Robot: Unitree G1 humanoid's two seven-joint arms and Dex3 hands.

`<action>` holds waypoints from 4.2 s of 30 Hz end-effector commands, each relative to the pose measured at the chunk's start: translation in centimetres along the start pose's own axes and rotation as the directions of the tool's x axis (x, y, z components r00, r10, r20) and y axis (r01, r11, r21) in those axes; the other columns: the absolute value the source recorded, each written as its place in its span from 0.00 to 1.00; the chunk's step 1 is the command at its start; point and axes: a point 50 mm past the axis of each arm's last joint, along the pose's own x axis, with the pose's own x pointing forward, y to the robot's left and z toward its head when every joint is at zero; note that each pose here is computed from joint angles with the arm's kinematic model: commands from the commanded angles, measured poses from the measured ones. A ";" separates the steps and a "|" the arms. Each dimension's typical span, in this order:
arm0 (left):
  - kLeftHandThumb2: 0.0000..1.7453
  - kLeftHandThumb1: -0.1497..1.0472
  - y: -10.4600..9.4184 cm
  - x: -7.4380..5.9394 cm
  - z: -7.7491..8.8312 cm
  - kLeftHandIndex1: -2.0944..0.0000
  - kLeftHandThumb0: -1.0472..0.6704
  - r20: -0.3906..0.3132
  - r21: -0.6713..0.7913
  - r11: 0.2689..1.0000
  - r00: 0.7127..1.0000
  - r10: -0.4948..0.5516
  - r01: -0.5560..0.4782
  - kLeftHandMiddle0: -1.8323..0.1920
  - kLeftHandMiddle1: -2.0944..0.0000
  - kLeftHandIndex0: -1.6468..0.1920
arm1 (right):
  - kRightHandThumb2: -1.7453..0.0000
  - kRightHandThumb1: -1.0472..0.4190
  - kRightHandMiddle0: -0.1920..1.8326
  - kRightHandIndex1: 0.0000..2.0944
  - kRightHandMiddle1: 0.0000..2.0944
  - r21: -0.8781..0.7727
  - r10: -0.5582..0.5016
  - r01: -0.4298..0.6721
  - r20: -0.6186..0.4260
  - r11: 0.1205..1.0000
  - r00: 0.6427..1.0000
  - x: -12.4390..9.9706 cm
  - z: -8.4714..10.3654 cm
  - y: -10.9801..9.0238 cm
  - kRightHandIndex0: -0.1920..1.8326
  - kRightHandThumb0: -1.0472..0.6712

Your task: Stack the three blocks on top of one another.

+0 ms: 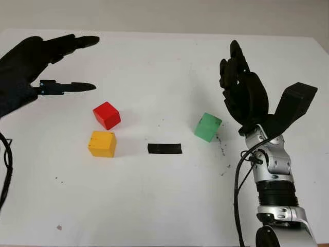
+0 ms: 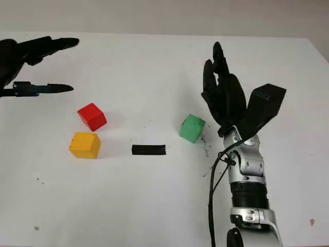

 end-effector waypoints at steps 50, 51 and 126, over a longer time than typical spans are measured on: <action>0.04 0.87 -5.2 4.2 0.8 0.96 0.24 -0.009 0.617 0.741 0.944 -0.330 0.265 0.91 0.97 0.65 | 0.58 0.00 0.00 0.00 0.00 -0.019 -0.002 0.002 0.020 1.000 1.000 -0.6 0.7 0.1 0.00 0.21; 0.04 0.88 -5.4 4.2 0.7 0.95 0.24 -0.007 0.614 0.744 0.945 -0.328 0.263 0.91 0.97 0.64 | 0.58 0.00 0.00 0.00 0.00 -0.021 -0.001 0.001 0.021 1.000 1.000 -0.6 0.7 0.1 0.00 0.21; 0.03 0.86 -12.4 5.3 12.4 0.22 0.41 0.582 0.669 0.728 0.716 -0.386 -0.152 0.75 0.96 0.64 | 0.58 0.00 0.00 0.00 0.00 0.000 -0.024 0.024 0.009 1.000 1.000 -1.3 0.4 0.7 0.00 0.21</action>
